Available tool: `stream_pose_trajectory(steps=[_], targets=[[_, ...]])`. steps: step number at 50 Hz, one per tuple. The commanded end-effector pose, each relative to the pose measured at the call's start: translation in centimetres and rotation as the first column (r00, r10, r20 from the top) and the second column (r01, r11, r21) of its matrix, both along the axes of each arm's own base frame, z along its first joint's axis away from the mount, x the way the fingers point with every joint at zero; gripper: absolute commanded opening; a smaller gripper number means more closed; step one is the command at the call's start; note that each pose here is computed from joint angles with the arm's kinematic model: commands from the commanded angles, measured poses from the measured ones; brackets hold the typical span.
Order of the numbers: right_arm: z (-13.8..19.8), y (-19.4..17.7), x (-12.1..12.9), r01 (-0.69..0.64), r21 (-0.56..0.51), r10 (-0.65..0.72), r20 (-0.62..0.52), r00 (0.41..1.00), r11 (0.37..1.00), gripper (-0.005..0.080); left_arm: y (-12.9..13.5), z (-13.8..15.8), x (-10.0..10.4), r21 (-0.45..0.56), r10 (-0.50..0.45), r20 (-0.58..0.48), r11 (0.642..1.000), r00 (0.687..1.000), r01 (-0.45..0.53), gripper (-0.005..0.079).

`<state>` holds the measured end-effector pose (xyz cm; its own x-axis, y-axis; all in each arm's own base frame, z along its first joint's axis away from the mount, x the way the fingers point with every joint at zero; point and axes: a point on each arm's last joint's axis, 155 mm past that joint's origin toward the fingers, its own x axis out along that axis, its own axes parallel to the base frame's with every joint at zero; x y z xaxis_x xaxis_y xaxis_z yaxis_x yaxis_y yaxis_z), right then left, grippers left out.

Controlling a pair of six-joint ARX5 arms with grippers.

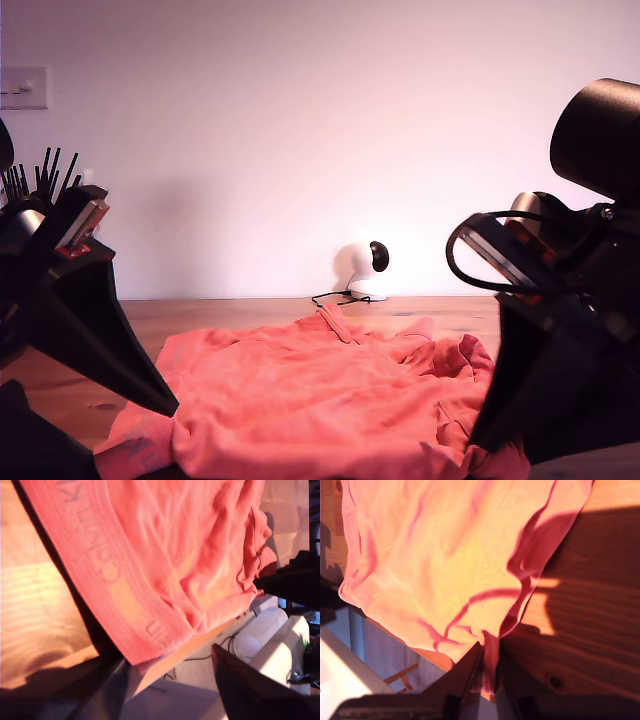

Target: Fold the underwear in front of you. After folding it, place it to the right side.

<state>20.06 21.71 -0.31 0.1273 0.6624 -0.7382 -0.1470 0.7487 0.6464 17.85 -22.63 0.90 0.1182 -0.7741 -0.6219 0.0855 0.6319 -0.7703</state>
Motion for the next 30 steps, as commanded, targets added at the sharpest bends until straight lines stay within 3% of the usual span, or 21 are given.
stream_pose_trajectory(steps=[1,9,25,30], targets=[[-1.0,-0.4,-0.8,-0.014,-0.026,0.013,-0.018,1.0,1.0,-0.0011,0.2,-1.0,-1.0,0.014,-0.019,-0.031,1.0,0.999,0.019,0.0312],[-1.0,-0.3,-0.8,-0.019,-0.024,0.019,-0.013,1.0,1.0,-0.0011,0.2,-0.9,-0.8,0.02,-0.032,0.003,0.999,0.999,0.032,-0.0031],[-0.6,0.1,-0.9,-0.033,0.003,0.033,-0.011,0.999,0.999,-0.0011,0.5,-0.8,1.2,0.064,0.007,0.075,0.998,0.997,-0.011,-0.0015],[-0.6,0.1,-0.9,-0.034,0.004,0.034,-0.008,0.999,0.999,-0.0011,0.1,-0.4,1.2,0.048,-0.004,0.066,0.999,0.998,0.001,0.0067]])
